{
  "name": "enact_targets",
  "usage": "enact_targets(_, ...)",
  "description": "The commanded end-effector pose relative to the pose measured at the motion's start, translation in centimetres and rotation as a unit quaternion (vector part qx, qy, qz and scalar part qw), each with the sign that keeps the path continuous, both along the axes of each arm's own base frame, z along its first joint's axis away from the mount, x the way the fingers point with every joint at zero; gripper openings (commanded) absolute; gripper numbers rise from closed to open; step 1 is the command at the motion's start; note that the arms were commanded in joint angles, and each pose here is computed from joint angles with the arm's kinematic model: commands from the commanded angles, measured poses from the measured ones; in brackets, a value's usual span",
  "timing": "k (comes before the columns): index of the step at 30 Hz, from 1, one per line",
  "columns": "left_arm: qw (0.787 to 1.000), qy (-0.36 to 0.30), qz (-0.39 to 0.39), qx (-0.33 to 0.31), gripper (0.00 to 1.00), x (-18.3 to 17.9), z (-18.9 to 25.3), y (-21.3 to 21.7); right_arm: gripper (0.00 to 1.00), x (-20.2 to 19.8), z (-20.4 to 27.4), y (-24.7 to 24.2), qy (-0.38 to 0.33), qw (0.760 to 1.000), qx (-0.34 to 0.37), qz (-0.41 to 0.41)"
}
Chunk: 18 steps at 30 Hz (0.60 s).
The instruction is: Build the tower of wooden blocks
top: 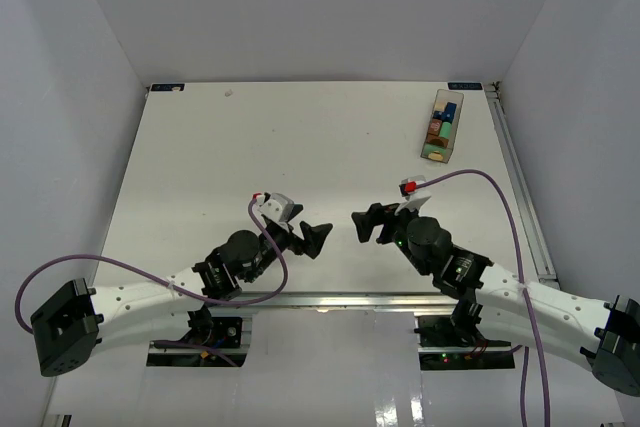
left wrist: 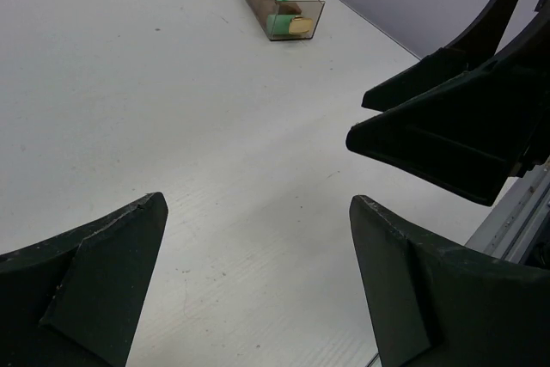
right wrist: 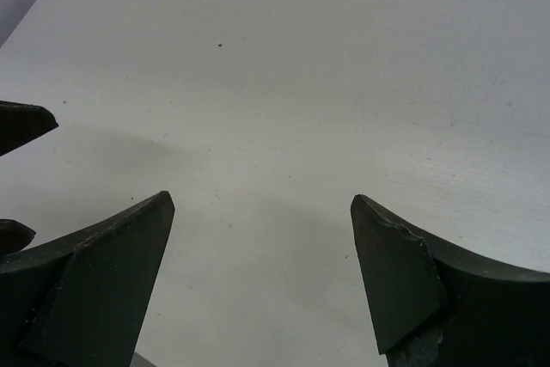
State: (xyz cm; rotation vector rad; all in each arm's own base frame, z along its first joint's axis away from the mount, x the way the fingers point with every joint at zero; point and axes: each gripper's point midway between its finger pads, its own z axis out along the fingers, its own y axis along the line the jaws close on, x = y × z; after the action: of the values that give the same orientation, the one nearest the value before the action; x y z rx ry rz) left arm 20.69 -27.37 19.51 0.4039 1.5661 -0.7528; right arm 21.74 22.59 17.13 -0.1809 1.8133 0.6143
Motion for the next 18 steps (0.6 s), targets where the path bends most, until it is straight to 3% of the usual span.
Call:
enact_targets(1,1.0,-0.007,-0.008,-0.006,0.98,0.0,0.6,-0.4,0.9,0.9,2.8,-0.7,-0.025,0.999,0.027,-0.037)
enact_targets(6,1.0,-0.002,-0.015,0.001,0.98,-0.1,0.2,-0.9,0.91,2.1,4.8,-4.3,-0.033,0.989,0.032,-0.139)
enact_targets(9,1.0,0.0,-0.013,0.004,0.98,0.0,0.1,-0.9,0.99,3.2,7.5,-5.8,-0.056,0.98,0.038,-0.187)
enact_targets(12,1.0,0.005,0.003,0.01,0.98,0.4,0.1,-0.5,0.99,5.5,11.4,-6.7,-0.088,0.973,-0.01,-0.213)
enact_targets(18,1.0,0.0,0.015,0.011,0.98,0.6,0.1,0.0,0.75,13.8,14.8,-12.3,-0.076,0.957,-0.017,-0.278)
